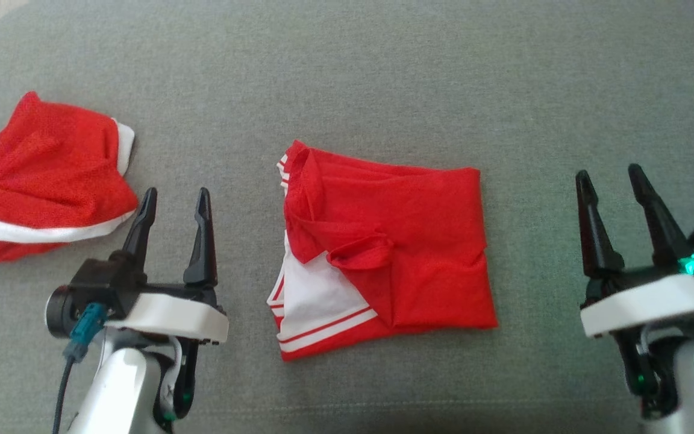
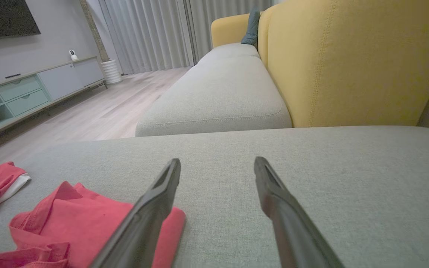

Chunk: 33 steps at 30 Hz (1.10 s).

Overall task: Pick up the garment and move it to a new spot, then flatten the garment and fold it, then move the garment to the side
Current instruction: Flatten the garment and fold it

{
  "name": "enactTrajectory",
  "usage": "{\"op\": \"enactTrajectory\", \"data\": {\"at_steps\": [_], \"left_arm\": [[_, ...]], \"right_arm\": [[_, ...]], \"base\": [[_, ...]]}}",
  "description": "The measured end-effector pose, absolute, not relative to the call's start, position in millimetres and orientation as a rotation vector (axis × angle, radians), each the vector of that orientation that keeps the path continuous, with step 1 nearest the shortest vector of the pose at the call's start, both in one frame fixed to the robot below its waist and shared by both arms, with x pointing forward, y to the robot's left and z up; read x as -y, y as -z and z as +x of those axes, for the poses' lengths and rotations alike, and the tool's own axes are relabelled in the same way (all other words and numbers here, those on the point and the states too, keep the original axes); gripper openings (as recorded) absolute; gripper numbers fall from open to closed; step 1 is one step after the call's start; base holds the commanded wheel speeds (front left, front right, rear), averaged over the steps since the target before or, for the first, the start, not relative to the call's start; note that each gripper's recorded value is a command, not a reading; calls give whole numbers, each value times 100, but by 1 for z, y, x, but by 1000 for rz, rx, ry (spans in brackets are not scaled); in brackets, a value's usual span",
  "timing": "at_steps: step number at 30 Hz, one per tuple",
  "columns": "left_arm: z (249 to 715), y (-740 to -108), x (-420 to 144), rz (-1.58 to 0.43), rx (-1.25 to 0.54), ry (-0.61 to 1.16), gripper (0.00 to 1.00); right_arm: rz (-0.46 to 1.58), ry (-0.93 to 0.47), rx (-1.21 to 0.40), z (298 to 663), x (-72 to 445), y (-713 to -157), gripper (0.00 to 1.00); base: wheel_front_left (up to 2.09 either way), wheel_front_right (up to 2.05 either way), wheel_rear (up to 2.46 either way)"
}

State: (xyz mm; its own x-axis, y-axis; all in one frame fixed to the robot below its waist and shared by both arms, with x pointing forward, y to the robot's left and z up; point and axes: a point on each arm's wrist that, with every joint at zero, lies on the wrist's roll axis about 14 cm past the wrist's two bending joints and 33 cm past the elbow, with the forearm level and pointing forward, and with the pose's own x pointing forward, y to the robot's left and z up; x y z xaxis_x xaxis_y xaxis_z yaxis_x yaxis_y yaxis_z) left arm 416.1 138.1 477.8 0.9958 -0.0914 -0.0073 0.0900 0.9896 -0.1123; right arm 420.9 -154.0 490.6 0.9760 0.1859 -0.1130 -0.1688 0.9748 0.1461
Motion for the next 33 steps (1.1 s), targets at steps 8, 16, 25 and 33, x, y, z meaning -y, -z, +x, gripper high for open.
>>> {"op": "enactTrajectory", "data": {"at_steps": [8, 16, 25, 33], "left_arm": [[412, -479, -135, -110, -14, 102, 100], [412, -479, -135, -105, -17, 103, 100], [411, -476, -139, -108, -26, 87, 100], [410, -470, -146, -105, -42, 66, 100]], "right_arm": [[149, -149, -145, 405, 159, -489, 100], [148, -149, -154, 404, 158, -488, 100], [144, -215, -246, 401, 134, -464, 0], [219, -498, -402, 388, 35, -425, 0]], "base": [[0, 0, 0], [0, 0, 0], [0, 0, 0], [0, 0, 0]]}}
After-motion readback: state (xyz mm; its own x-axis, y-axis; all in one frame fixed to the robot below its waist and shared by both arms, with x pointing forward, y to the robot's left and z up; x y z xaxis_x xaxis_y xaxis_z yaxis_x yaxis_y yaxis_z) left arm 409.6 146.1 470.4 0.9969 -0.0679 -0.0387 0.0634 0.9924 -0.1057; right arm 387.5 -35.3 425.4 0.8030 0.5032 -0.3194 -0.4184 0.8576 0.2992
